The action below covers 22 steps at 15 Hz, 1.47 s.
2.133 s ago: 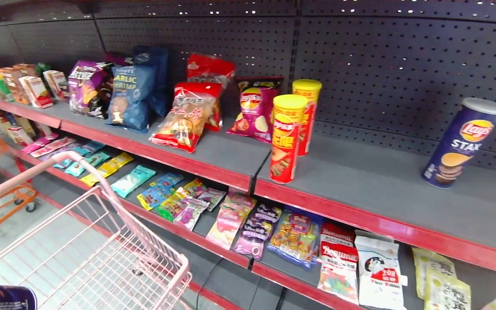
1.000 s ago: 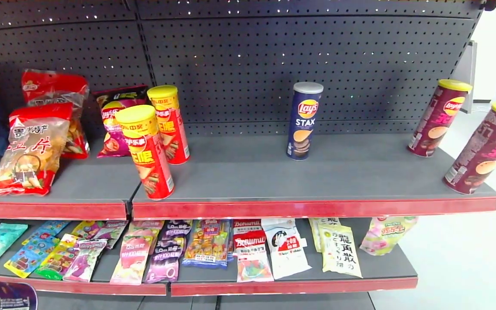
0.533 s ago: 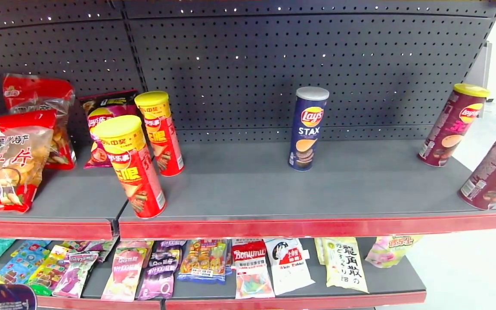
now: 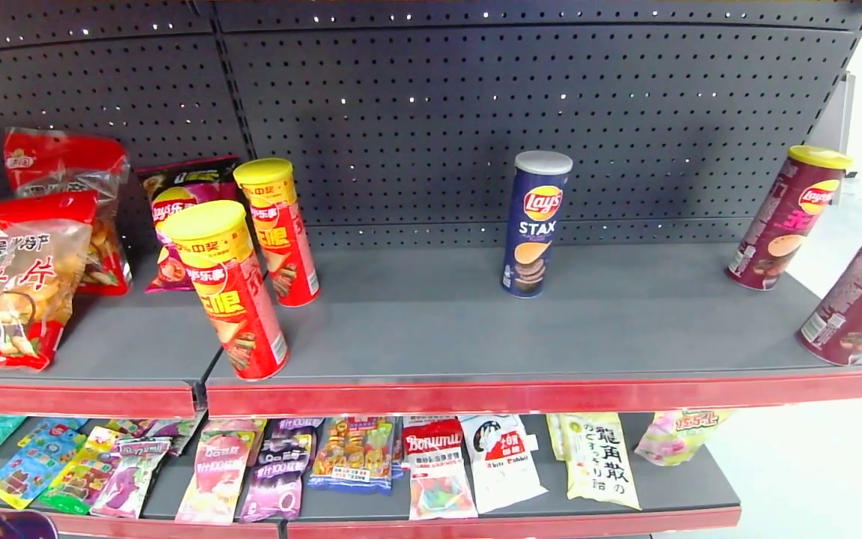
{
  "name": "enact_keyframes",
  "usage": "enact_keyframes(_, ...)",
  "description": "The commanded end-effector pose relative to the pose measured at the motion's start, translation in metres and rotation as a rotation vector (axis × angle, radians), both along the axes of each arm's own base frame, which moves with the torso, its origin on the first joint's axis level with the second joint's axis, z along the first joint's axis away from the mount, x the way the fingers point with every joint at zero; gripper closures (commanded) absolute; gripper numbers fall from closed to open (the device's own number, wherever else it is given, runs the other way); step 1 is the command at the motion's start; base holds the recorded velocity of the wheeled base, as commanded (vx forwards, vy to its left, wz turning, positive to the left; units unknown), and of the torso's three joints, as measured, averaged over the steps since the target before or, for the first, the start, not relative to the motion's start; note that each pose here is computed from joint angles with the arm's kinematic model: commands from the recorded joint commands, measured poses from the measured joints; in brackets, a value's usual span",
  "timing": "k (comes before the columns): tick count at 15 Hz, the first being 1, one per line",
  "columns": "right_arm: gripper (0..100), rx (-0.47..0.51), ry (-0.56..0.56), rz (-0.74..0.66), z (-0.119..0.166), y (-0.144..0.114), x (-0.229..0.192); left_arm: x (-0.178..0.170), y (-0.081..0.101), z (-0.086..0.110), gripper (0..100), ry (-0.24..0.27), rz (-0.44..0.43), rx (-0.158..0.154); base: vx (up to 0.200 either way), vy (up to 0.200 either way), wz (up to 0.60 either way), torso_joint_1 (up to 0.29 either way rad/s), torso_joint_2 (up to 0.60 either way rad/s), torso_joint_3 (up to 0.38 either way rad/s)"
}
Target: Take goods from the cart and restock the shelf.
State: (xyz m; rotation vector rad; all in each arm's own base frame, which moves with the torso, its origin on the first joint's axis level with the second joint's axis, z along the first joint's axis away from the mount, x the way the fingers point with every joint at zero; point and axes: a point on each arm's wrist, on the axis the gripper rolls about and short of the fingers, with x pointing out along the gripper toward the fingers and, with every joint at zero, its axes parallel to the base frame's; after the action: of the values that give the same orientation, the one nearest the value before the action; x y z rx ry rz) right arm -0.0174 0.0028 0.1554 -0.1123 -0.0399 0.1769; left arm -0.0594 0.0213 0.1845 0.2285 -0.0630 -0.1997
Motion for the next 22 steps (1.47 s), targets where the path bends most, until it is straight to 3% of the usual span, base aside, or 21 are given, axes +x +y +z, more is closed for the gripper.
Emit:
enact_keyframes(1, 0, -0.092, 0.235, 0.200, 0.062, 0.014, 0.107, 0.000, 0.000, -0.003, 100, 0.000, 0.007, -0.001, 0.000, 0.000, 0.00, 0.000, 0.00, 0.000)
enact_keyframes(5, 0, -0.061, 0.217, 0.287, 0.060, 0.047, 0.223, -0.001, 0.001, -0.002, 100, -0.008, 0.052, -0.006, 0.000, 0.000, 0.00, 0.000, 0.00, 0.000)
enact_keyframes(9, 0, -0.043, 0.297, 0.356, 0.045, 0.067, 0.297, -0.002, 0.003, 0.002, 100, -0.017, 0.136, -0.013, 0.000, 0.000, 0.00, 0.000, 0.00, 0.000)
enact_keyframes(11, 0, -0.039, 0.285, 0.356, 0.041, 0.073, 0.328, -0.002, 0.004, 0.007, 100, -0.018, 0.153, -0.015, 0.000, 0.000, 0.00, 0.000, 0.00, 0.000)
enact_keyframes(22, 0, -0.022, 0.218, 0.412, 0.044, 0.109, 0.389, 0.004, 0.002, 0.005, 100, 0.019, 0.170, -0.002, 0.000, 0.000, 0.00, 0.000, 0.00, 0.000)
